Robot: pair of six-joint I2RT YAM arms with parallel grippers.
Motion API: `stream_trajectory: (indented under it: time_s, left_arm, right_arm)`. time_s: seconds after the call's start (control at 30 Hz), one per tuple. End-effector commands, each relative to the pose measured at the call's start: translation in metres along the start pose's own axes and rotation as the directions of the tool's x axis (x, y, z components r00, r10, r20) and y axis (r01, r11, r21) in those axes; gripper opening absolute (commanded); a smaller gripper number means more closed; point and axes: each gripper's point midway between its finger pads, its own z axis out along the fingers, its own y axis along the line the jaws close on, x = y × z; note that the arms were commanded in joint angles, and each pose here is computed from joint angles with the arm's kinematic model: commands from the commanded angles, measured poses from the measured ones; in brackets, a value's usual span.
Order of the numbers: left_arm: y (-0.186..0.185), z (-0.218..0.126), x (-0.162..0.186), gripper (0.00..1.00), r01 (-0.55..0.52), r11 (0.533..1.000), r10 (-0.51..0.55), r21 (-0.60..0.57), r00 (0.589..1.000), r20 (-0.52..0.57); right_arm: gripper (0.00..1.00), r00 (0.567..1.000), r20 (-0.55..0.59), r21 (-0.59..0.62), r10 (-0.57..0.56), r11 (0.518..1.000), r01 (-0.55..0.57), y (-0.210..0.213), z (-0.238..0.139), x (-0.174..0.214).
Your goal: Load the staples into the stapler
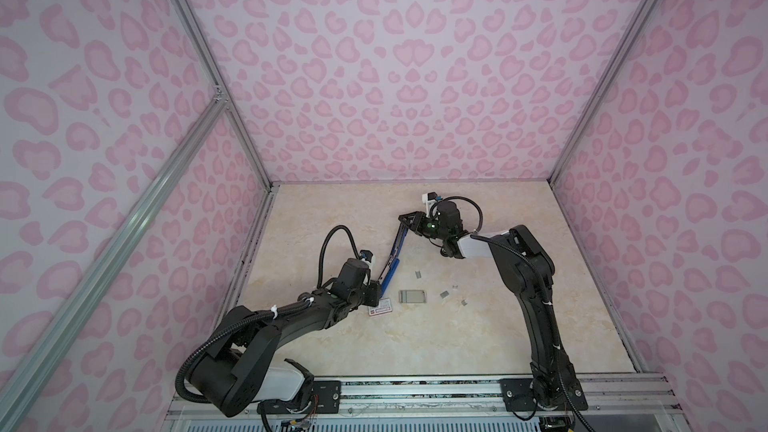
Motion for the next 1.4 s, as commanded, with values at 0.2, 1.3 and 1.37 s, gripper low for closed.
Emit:
stream_trajectory:
  time_s: [0.2,1.3,1.37]
  left_arm:
    - [0.022,-0.004,-0.017,0.04,0.048,0.99,-0.038,-0.136,0.996,0.077]
    - [0.012,-0.004,-0.054,0.04,0.016,0.991,0.005,-0.136,0.988,0.154]
    - [0.012,-0.005,-0.054,0.04,0.017,0.99,0.004,-0.137,0.988,0.156]
  right_arm:
    - [0.24,0.993,-0.033,-0.002,-0.114,0.994,0.114,0.025,-0.001,0.004]
    - [0.37,0.826,-0.165,-0.029,-0.538,0.84,0.541,0.11,-0.02,0.106]
    - [0.38,0.839,-0.155,-0.044,-0.521,0.853,0.521,0.112,-0.022,0.109]
